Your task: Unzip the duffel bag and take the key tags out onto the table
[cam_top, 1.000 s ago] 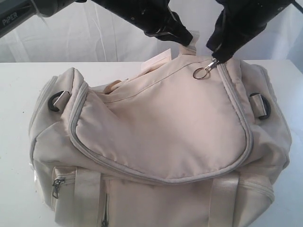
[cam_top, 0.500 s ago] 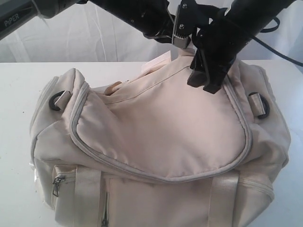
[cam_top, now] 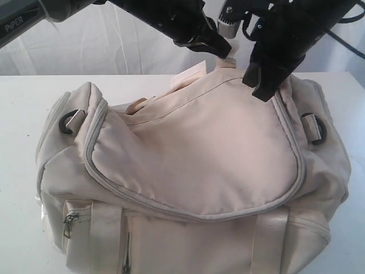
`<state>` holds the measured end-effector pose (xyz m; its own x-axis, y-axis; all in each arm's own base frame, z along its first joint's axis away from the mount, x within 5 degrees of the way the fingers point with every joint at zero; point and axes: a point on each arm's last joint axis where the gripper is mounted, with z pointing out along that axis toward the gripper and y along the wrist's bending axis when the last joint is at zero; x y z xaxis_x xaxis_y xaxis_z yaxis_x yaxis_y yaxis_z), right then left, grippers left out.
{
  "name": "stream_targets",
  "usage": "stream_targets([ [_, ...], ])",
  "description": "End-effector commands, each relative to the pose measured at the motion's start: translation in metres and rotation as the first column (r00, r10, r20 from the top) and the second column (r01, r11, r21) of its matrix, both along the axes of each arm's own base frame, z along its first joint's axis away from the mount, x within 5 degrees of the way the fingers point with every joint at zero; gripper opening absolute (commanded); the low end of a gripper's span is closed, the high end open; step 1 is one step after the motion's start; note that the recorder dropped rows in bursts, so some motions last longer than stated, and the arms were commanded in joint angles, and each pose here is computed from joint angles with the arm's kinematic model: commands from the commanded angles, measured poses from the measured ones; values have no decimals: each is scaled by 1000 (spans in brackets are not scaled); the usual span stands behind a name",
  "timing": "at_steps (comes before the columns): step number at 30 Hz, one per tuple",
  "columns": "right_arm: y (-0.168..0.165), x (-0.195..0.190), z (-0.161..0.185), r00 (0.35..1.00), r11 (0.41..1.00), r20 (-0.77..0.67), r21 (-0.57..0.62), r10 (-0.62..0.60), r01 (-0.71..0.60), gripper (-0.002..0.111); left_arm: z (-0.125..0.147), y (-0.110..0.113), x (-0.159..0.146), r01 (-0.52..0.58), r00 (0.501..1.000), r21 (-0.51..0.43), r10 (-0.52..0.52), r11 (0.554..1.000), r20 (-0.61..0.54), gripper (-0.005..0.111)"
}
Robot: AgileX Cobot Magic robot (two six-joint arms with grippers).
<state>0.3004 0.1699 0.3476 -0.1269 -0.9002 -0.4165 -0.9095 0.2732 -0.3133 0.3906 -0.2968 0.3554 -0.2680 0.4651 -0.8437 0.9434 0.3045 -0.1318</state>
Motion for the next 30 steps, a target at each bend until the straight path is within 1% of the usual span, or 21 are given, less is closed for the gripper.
stream_targets([
  [1, -10, -11, 14, 1000, 1000, 20, -23, -11, 12, 0, 35, 2, -17, 24, 1000, -110, -24, 994, 1, 0],
  [5, -15, -20, 20, 1000, 999, 2, -31, -14, 14, 0, 32, 1, -15, 13, 1000, -108, -13, 994, -3, 0],
  [7, -16, -23, 23, 1000, 999, -1, -27, -22, 22, 0, 28, 0, -11, -6, 1000, -113, 4, 994, -23, 0],
  [11, -21, -32, 31, 999, 999, -7, -19, -38, 37, 0, 20, -3, -8, -10, 999, -106, 6, 994, -37, 0],
  [15, -25, -41, 36, 997, 998, -44, -23, -60, 59, 0, 18, -3, -5, -20, 999, -104, 17, 994, -32, 0],
  [19, -27, -45, 39, 985, 988, -75, 19, -152, 154, 0, 19, -3, -3, -42, 999, -120, 41, 992, -17, 0],
  [22, -27, -45, 40, 964, 968, -117, 55, -238, 246, 0, 20, -3, -2, -54, 999, -128, 53, 990, -9, 0],
  [24, -27, -45, 39, 952, 956, -137, 65, -274, 285, 0, 21, -3, -1, -60, 998, -133, 60, 989, -5, 0],
  [30, -30, -52, 15, 924, 944, -213, 17, -318, 329, 0, 17, -1, 3, -96, 995, -96, 97, 991, 0, 0],
])
